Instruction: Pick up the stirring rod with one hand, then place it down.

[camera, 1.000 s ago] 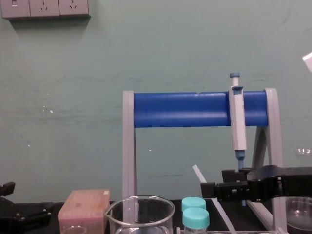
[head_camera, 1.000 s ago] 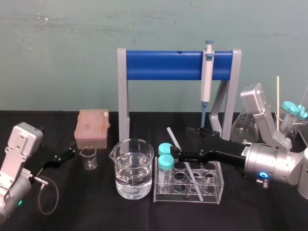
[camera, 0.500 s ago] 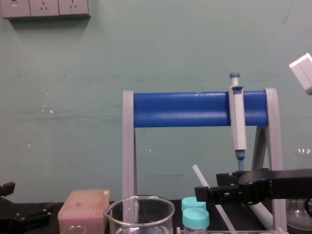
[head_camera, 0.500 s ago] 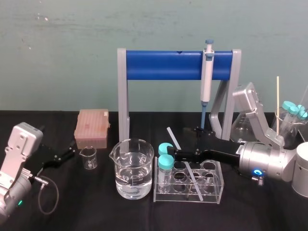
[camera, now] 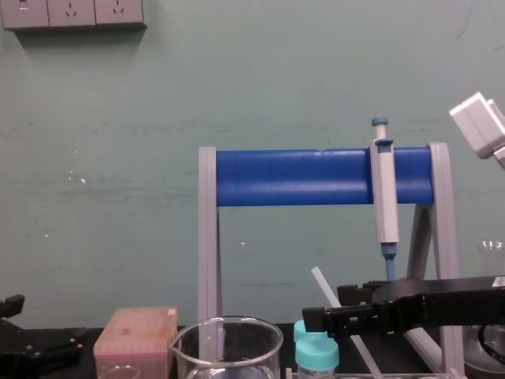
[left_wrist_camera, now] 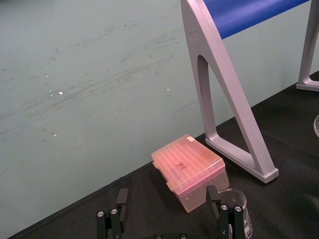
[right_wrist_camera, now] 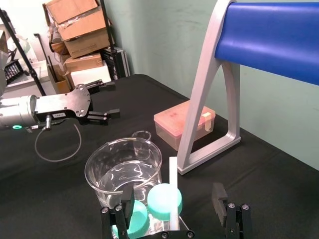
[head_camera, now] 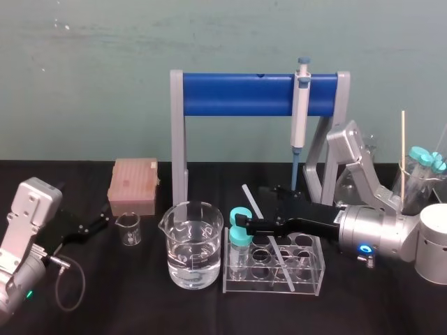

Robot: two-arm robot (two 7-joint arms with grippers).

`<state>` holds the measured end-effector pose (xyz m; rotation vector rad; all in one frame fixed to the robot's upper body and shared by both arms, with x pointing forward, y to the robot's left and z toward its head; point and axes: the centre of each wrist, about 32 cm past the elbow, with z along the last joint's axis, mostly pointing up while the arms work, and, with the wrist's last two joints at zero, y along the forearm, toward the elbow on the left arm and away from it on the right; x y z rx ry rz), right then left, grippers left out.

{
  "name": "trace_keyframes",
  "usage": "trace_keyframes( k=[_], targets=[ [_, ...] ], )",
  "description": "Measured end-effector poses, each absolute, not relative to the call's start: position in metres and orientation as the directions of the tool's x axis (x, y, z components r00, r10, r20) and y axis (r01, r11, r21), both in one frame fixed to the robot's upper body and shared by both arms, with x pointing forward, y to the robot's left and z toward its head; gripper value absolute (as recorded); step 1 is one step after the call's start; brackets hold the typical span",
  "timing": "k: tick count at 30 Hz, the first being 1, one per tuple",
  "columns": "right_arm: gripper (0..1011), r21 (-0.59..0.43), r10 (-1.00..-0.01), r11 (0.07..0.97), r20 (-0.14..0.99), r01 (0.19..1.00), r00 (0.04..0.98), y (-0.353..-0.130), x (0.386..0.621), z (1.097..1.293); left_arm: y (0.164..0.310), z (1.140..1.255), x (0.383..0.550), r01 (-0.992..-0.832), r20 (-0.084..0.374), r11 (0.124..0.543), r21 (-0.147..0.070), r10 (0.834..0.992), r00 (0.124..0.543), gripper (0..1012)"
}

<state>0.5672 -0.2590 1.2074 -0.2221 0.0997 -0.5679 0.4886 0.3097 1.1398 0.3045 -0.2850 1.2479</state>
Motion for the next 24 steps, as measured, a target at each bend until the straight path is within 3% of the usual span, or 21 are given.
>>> trace_keyframes(
  k=[13,19,24],
  targets=[
    [990,-0.237,-0.543,0.819,-0.024,0.523,0.84,-0.258,0.5675,1.2072,0.3097,1.1398,0.4886,-0.955,0.374,0.287,0.07,0.88,0.292,1000],
    [867,-0.237,-0.543,0.819,-0.025,0.523,0.839,-0.2583,0.5674,1.2072,0.3097,1.1398,0.4886,-0.955,0.374,0.287,0.07,0.88,0.292,1000],
    [707,-0.236,-0.544,0.819,-0.026,0.523,0.839,-0.2585,0.5673,1.2072,0.3097,1.1398,0.4886,-0.955,0.374,0.287,0.07,0.88,0.292,1000]
  ],
)
